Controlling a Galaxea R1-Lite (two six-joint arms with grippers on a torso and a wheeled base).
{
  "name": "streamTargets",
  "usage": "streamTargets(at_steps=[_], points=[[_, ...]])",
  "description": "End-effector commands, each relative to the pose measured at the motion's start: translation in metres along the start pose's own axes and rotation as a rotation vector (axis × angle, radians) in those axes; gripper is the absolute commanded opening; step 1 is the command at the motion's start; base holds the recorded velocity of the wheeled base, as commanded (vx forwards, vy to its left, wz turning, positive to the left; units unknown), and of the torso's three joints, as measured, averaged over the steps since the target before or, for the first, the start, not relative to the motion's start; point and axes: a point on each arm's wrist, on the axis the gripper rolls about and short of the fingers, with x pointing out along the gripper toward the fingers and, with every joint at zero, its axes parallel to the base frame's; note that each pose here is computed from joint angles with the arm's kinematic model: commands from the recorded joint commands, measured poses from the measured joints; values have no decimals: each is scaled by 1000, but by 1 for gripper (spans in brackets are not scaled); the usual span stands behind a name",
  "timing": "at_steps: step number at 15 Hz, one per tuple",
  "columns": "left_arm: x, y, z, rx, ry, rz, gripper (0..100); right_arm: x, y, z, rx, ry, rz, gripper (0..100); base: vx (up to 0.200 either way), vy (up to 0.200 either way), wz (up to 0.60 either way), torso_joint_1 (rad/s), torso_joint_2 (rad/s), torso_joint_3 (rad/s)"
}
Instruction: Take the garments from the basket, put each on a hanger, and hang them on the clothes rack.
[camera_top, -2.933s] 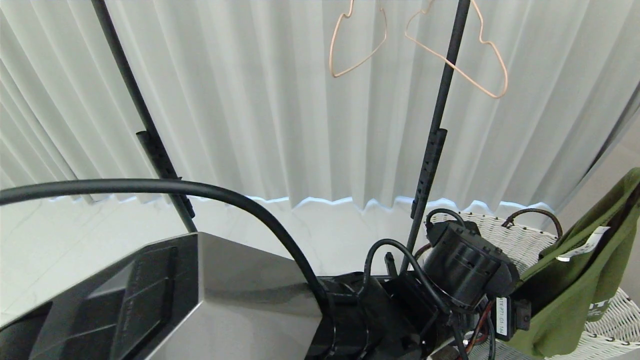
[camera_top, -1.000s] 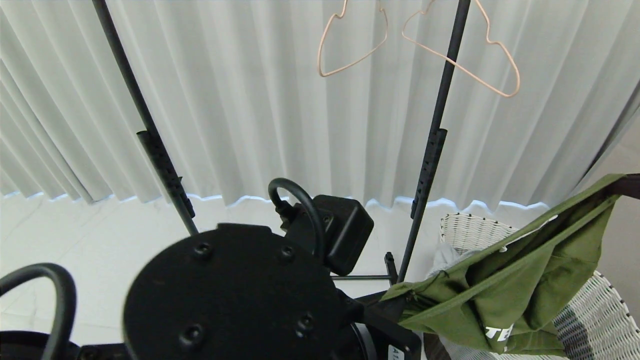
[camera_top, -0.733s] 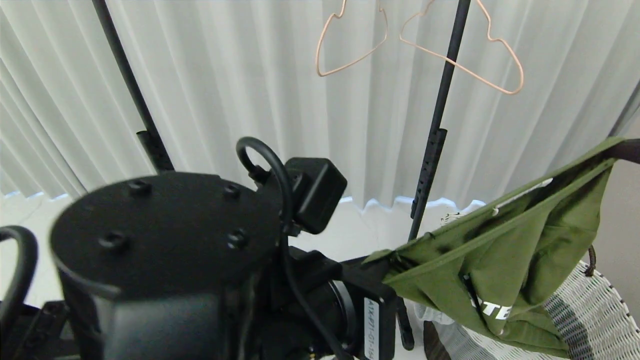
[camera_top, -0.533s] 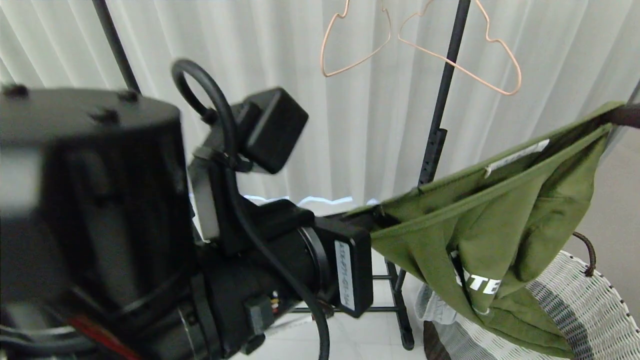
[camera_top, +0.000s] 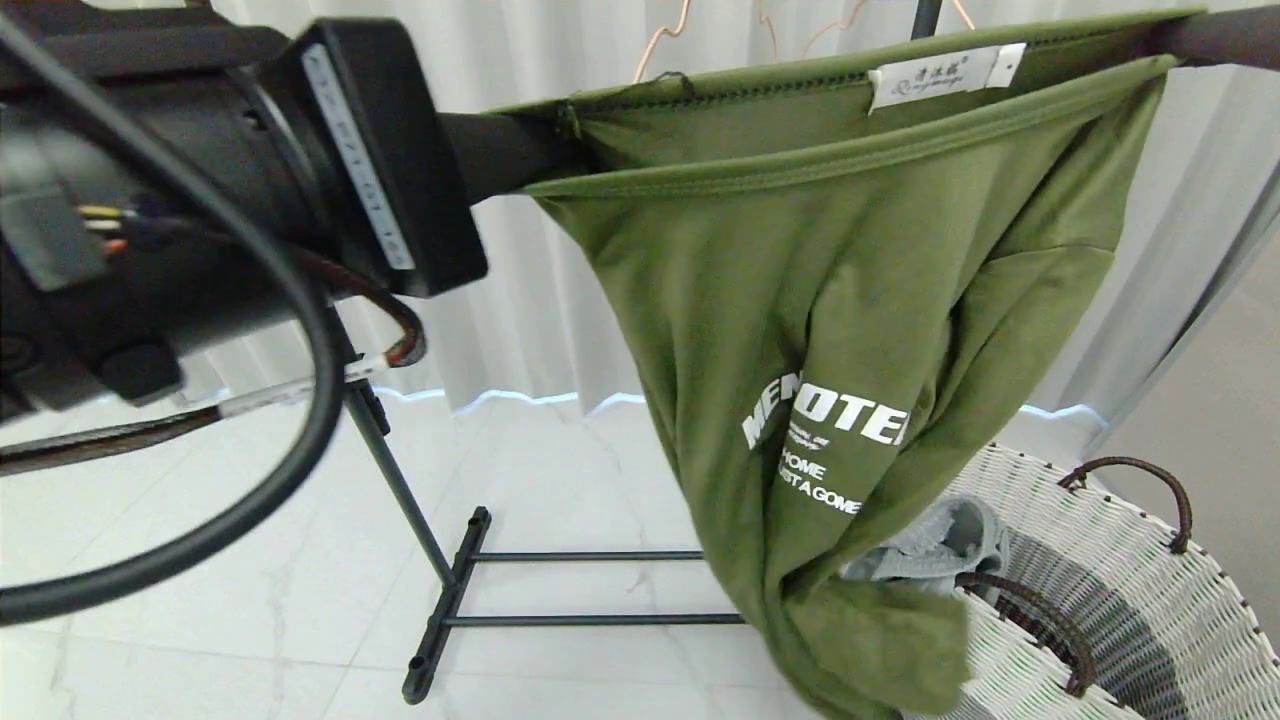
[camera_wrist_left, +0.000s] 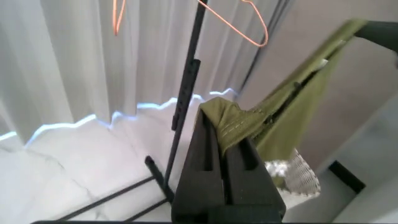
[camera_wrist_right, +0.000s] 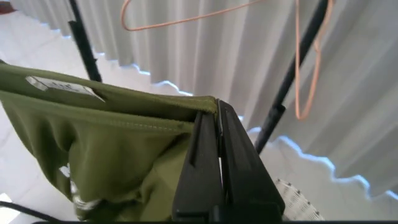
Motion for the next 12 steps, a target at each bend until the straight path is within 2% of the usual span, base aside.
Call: streamTargets(at_steps=[1,3,4,6,7,8,11,12], points=[[-37,9,7,0,-2,-22,0,19,5,-6,-1,39,23,0,0,0,0,0,0,0],[-43,12,-11,20,69,-9,0,21,7,-14,-2,81,29,0,0,0,0,0,0,0],[-42,14,-24,66,111,0,0,20,7,-19,-6,111,16,0,0,0,0,0,0,0],[-41,17,-48,209,192,3,0,12,5,-29,-17,197,-76,0,0,0,0,0,0,0],[-41,17,-48,209,192,3,0,12,5,-29,-17,197,-76,0,0,0,0,0,0,0],[-39,17,-55,283,217,3,0,1,5,-33,-22,233,-101,0,0,0,0,0,0,0],[-37,17,-56,307,223,0,0,-8,6,-45,-26,262,-100,0,0,0,0,0,0,0],[-38,17,-55,320,220,0,0,-11,6,-46,-26,259,-94,0,0,200,0,2,2,2]])
